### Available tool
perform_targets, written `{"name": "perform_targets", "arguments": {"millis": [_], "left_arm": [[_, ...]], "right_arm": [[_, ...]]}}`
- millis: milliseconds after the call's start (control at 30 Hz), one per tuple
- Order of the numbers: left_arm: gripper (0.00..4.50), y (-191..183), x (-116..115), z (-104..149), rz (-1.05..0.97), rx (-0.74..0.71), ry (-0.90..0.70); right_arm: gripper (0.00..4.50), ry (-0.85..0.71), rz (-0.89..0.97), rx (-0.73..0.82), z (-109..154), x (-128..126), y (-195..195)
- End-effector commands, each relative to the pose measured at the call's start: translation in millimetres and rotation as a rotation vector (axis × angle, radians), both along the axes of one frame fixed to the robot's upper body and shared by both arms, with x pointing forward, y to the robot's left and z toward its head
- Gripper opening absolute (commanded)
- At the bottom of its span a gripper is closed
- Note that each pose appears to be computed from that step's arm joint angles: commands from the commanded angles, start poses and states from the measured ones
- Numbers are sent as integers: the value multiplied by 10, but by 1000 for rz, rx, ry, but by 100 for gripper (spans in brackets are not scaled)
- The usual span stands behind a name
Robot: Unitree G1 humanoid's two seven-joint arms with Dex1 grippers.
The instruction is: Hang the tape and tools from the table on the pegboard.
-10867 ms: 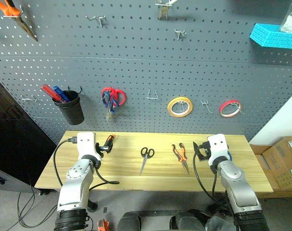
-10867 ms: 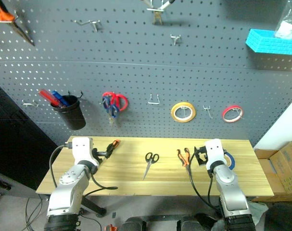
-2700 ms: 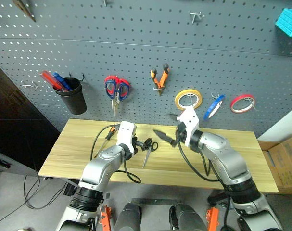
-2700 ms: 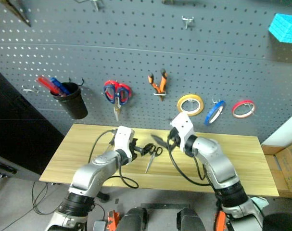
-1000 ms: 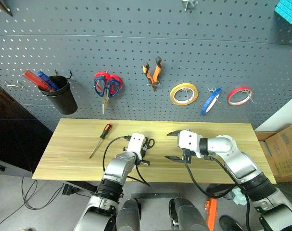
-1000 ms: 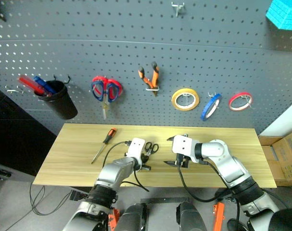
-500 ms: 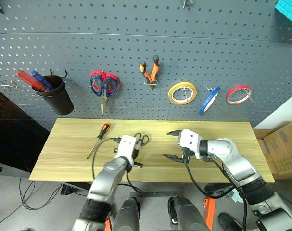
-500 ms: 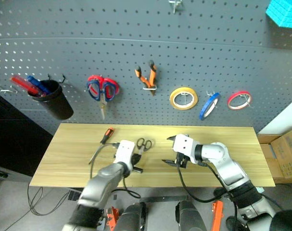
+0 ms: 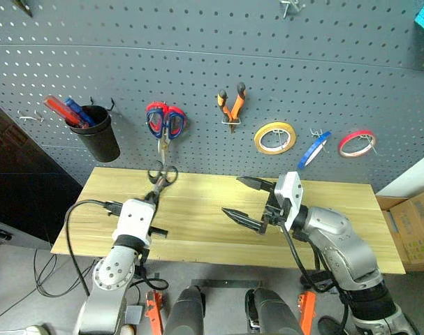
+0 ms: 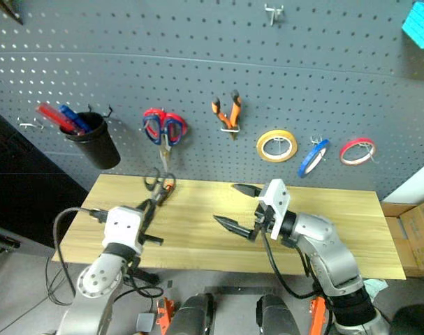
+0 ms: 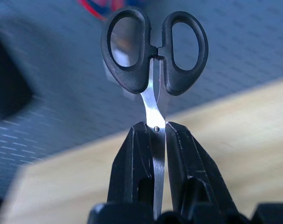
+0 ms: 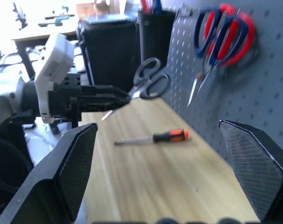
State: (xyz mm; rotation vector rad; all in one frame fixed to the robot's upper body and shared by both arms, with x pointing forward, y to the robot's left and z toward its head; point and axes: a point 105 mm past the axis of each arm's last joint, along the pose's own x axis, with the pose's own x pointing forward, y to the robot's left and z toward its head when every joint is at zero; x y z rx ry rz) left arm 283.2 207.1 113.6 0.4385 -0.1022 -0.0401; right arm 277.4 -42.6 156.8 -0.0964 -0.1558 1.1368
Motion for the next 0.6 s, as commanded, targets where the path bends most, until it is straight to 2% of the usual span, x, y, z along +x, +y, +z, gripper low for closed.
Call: {"name": "perform_targets", "arguments": {"millis": [33, 300, 600], "left_arm": [[12, 29, 137, 358, 21, 38, -164], [12, 19, 421, 578, -9, 54, -241], [12, -50, 590, 535, -86, 3, -199]], "right_arm": [[450, -62, -14, 33, 156, 101, 39], [450, -113, -43, 25, 195, 256, 51], [450, -129, -88, 17, 177, 301, 6]]}}
